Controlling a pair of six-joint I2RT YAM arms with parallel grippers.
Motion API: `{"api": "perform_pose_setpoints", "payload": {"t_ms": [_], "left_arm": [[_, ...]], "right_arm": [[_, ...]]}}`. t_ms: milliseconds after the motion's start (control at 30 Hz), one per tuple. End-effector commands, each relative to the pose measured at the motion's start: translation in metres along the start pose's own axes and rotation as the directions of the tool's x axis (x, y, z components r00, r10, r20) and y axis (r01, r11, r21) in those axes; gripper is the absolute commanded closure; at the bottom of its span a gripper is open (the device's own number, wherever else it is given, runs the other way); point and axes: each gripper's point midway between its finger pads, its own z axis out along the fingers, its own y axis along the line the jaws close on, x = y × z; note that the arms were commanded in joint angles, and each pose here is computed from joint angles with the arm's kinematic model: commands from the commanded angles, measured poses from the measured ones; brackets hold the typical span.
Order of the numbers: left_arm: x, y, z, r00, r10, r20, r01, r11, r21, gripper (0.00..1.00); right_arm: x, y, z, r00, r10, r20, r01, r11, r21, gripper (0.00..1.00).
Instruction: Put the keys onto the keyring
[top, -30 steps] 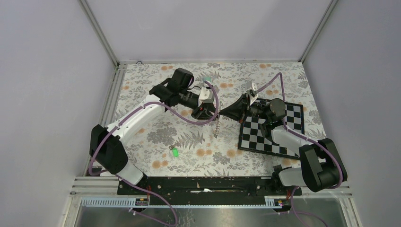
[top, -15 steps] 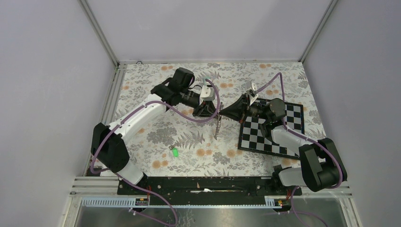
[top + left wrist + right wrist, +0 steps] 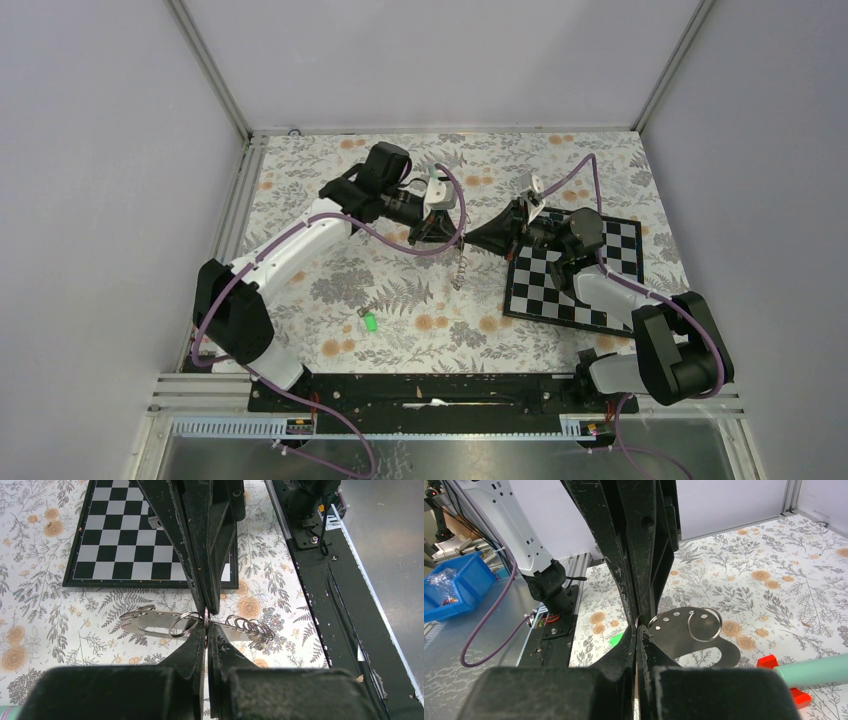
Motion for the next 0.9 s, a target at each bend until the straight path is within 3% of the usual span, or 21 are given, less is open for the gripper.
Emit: {"api": "perform_pose_setpoints", "payload": {"t_ms": [0, 100, 300, 467, 667, 867], "left_arm": [[-0.014, 0.001, -0.002, 0.998, 0.063, 0.011, -0.063, 0.998, -0.025, 1.0], [0.001, 0.005, -0.004, 0.992, 0.062, -0.114, -0.071, 0.994, -0.08, 1.0], [0.016, 0.008, -0.012, 0.944, 0.053, -0.327, -0.096, 0.988, -0.118, 1.0], [0.019, 0.01, -0.017, 0.885, 0.098, -0.454, -0.183, 0.972, -0.145, 1.0], [0.019, 0.015, -0.021, 0.792, 0.155, -0.59, -0.296, 0.943, -0.15, 1.0], [0.013, 0.018, -0.023, 0.727, 0.152, -0.67, -0.325, 0.935, -0.141, 1.0]], "right_arm": [[-0.011, -0.009, 0.001, 0.997, -0.078, 0.02, 0.078, 0.997, 0.026, 1.0], [-0.003, -0.013, 0.0, 0.995, -0.103, -0.005, 0.104, 0.994, 0.036, 0.98], [0.008, -0.016, -0.003, 0.991, -0.13, -0.043, 0.132, 0.99, 0.042, 0.73], [0.011, -0.014, -0.004, 0.989, -0.142, -0.051, 0.144, 0.989, 0.028, 0.6], [0.012, -0.01, -0.004, 0.989, -0.143, -0.044, 0.143, 0.99, 0.004, 0.56], [0.014, -0.005, -0.004, 0.99, -0.136, -0.043, 0.136, 0.991, -0.017, 0.57]]}}
